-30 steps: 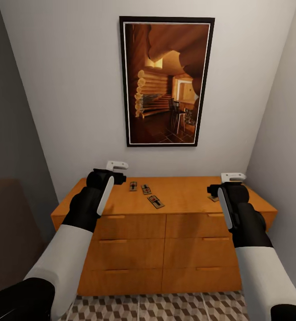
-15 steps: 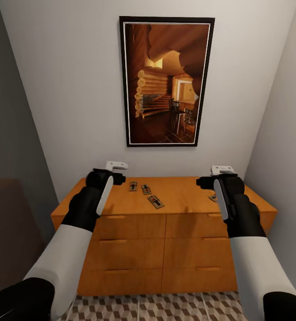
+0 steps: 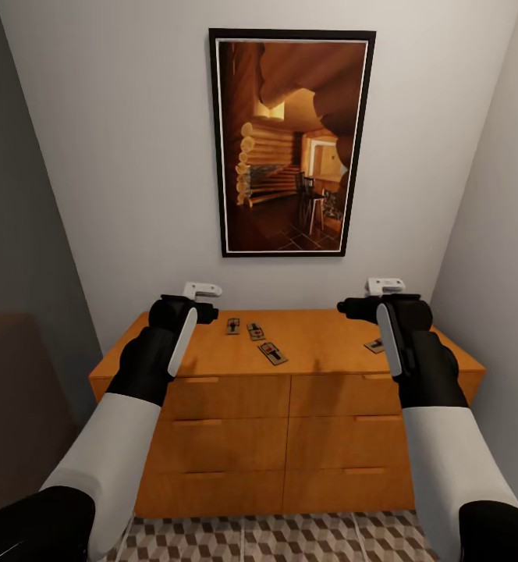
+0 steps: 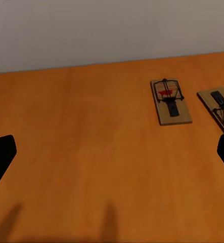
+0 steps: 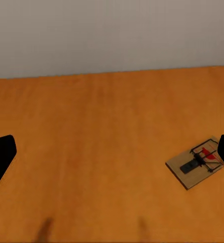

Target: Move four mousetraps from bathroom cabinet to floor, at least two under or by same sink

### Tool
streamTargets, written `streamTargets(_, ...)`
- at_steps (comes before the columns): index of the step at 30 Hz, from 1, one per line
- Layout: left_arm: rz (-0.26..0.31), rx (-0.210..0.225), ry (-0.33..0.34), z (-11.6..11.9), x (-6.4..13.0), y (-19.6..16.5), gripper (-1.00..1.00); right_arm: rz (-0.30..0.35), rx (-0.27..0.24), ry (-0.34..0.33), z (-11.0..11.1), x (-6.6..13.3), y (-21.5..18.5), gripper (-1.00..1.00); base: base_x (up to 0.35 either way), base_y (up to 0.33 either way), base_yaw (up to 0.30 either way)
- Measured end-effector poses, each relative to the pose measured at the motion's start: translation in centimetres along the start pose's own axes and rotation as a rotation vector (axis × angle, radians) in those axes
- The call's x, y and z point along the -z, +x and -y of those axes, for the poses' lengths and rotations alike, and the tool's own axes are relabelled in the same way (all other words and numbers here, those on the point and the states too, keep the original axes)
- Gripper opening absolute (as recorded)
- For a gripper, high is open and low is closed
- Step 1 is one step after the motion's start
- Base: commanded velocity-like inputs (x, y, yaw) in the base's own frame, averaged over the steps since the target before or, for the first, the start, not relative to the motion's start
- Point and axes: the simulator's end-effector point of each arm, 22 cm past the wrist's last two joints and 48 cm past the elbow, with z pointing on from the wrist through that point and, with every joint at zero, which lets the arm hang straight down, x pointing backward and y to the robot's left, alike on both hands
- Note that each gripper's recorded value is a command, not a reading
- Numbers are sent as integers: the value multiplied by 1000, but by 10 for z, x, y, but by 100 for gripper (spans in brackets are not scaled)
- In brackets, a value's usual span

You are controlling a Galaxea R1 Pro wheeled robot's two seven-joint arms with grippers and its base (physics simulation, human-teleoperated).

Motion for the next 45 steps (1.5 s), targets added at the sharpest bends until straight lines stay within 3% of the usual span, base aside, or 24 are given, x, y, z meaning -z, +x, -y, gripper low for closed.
streamTargets(21, -1, -1, 0, 0, 0, 0, 100, 19, 8, 25, 9, 4, -7, 100, 0, 0, 0)
streamTargets(25, -1, -1, 1, 1, 0, 0, 100, 4, 13, 69, 22, 1, -2, 100, 0, 0, 0)
streamTargets(30, 0, -1, 4, 2, 0, 0, 100, -30, 32, 190, 50, -4, 10, 100, 0, 0, 0)
streamTargets(35, 0, 1, 7, 3, 0, 0, 100, -47, 31, 264, 68, -3, 15, 100, 0, 0, 0)
streamTargets(45, -5, 2, 11, 4, -1, 2, 100, -52, 10, 289, 75, -2, 18, 100, 0, 0, 0)
